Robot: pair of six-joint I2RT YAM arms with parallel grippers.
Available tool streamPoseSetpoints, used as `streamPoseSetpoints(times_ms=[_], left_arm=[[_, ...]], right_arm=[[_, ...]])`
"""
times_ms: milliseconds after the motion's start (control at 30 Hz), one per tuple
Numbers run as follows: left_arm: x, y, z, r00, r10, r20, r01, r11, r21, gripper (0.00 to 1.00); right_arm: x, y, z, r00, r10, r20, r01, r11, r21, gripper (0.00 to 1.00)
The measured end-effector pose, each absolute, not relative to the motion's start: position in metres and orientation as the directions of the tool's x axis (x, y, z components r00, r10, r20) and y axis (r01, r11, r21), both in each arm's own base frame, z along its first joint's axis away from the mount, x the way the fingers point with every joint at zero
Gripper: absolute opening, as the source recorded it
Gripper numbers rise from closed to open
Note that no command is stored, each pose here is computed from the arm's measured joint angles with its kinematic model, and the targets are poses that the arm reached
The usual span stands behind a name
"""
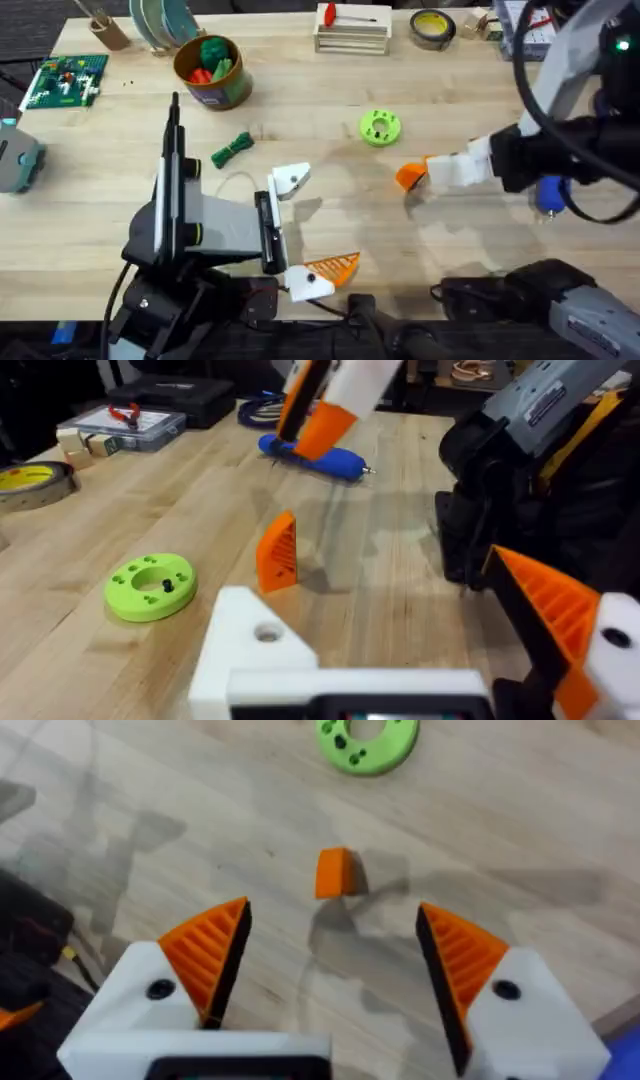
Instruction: Pick up the gripper from the table and insert it into the empty holder that is missing its gripper. Then pick up a screw, insert it into the mounting hole, and use the screwdriver to tighten it. Finally, clean up the table by picking up the vegetable and placing it into the bucket.
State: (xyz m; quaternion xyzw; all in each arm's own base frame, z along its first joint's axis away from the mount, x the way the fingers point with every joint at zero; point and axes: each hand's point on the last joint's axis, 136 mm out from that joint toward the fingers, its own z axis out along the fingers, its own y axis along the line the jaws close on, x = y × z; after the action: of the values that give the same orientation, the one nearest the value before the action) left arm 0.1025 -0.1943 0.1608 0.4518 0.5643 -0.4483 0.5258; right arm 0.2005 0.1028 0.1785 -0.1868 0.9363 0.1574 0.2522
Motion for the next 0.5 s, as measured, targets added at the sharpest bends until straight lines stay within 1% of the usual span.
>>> streamPoseSetpoints(times_ms=[67,133,333,500], left_arm=[[0.103,-0.194,0.161,-0.039,0.038,-0.999,0.981,0.190,-0.031,0.994],[0.103,-0.194,0.161,-0.039,0.038,-0.999,0.981,0.190,-0.031,0.994],[0.103,-0.194,0.161,-0.039,0.038,-0.999,0.981,0.191,-0.031,0.994],[0.103,-0.194,0.161,-0.039,0.039,-0.999,0.980,0.194,-0.030,0.993]], right_arm=[[0.206,0.105,0.175,-0.802,-0.284,-0.526,-0.438,0.878,0.194,0.991],[0.207,0.108,0.168,-0.805,-0.321,-0.498,-0.461,0.868,0.186,0.991],[0.203,0.123,0.130,-0.794,-0.495,-0.353,-0.566,0.813,0.132,0.992],[0.203,0.128,0.110,-0.762,-0.589,-0.270,-0.625,0.778,0.067,0.991]])
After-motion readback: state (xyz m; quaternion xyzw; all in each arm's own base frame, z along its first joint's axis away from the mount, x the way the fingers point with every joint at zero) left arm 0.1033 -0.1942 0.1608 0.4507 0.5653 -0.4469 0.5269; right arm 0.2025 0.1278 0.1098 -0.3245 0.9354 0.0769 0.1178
